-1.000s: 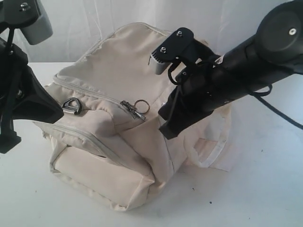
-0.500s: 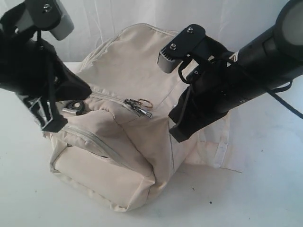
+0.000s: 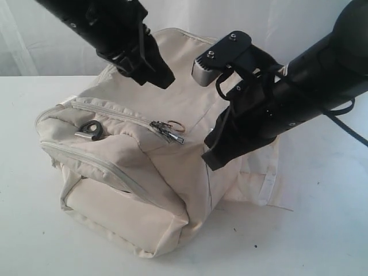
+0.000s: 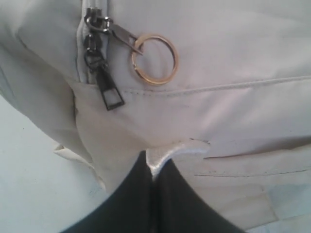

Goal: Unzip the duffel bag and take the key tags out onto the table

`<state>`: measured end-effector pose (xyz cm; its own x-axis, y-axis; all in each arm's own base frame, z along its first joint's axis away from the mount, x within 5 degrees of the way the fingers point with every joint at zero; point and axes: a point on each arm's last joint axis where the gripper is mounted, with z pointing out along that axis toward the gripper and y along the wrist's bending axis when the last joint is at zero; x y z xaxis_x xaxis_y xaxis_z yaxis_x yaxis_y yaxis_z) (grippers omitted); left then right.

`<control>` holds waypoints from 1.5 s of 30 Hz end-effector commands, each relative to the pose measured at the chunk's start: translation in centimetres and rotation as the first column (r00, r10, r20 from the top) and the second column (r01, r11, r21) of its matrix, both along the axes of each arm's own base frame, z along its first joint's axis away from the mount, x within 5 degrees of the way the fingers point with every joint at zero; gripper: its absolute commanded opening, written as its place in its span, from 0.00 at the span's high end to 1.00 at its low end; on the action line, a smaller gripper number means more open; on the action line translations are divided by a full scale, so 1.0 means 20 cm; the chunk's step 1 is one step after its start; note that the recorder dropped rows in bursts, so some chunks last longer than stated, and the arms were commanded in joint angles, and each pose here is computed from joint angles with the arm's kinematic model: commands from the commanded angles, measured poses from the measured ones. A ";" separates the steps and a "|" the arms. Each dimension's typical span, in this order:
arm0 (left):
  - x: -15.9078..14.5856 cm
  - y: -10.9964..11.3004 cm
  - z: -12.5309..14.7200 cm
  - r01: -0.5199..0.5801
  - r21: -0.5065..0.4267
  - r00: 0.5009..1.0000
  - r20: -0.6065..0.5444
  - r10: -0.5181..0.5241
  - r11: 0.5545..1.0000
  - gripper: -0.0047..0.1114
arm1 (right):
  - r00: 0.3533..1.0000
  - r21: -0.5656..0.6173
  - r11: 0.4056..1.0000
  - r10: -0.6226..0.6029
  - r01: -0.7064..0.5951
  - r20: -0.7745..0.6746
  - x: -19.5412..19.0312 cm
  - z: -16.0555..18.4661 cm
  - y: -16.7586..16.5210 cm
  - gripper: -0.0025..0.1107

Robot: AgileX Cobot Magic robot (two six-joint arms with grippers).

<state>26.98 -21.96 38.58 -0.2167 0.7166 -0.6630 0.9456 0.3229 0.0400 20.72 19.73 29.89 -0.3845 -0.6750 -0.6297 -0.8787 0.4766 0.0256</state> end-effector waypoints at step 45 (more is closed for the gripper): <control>0.22 -0.14 -0.38 0.189 0.190 0.974 -0.160 -0.159 0.963 0.65 | 0.950 0.115 0.948 -0.280 0.296 -0.138 0.03 0.03 0.00 0.98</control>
